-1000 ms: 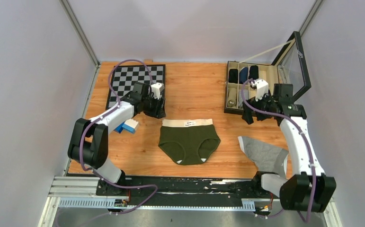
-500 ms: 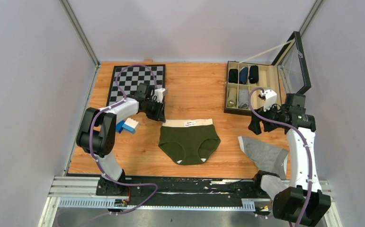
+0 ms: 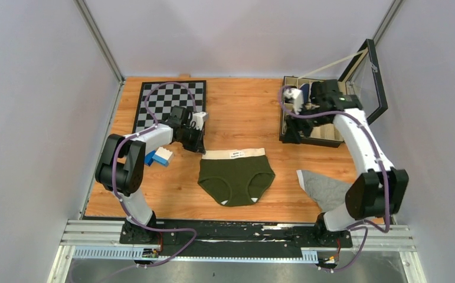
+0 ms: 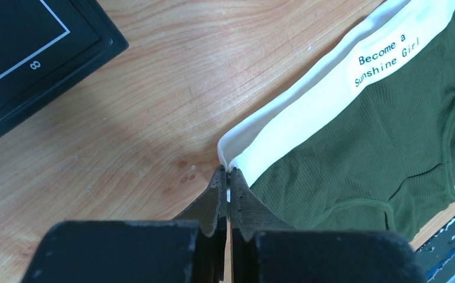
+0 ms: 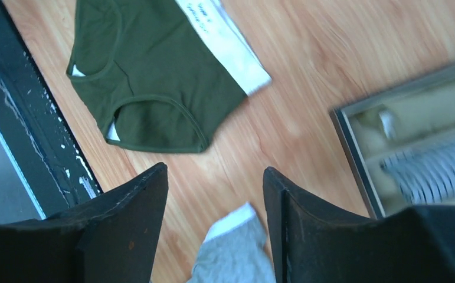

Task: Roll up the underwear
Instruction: Fold the underwear at the center of the board.

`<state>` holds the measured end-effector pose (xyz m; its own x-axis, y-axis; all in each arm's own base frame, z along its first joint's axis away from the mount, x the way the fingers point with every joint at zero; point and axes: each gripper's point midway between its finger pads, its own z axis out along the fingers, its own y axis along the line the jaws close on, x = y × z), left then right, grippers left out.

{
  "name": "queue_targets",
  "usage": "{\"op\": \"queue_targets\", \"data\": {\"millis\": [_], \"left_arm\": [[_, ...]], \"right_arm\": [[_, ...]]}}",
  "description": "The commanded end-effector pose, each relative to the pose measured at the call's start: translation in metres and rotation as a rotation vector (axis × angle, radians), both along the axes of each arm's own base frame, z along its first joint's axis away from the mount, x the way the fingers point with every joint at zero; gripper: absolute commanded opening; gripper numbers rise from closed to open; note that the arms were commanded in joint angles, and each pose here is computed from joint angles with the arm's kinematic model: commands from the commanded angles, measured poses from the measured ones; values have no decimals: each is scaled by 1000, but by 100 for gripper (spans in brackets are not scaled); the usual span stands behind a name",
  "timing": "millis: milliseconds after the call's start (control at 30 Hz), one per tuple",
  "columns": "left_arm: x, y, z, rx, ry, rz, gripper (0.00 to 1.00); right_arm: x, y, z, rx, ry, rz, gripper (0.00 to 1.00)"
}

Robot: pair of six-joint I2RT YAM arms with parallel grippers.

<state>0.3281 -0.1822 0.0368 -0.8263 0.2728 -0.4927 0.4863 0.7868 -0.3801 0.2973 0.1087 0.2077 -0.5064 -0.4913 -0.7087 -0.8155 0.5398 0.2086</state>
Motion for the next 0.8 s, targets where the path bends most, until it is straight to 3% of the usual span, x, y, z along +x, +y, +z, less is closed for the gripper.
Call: {"op": "queue_targets", "data": {"millis": [0, 100, 333, 533, 767], "left_arm": [[7, 7, 0, 21, -38, -4, 0], [8, 9, -5, 29, -15, 2, 0], [6, 5, -16, 16, 52, -25, 0], [9, 11, -22, 61, 50, -17, 0], [8, 7, -21, 42, 59, -25, 0]], "right_arm": [[16, 60, -14, -128, -81, 229, 57], [12, 123, -31, -202, -147, 386, 55], [-42, 253, -72, -238, -320, 646, 53], [-65, 313, -99, -175, -301, 664, 37], [-78, 344, -128, -172, -294, 671, 43]]}}
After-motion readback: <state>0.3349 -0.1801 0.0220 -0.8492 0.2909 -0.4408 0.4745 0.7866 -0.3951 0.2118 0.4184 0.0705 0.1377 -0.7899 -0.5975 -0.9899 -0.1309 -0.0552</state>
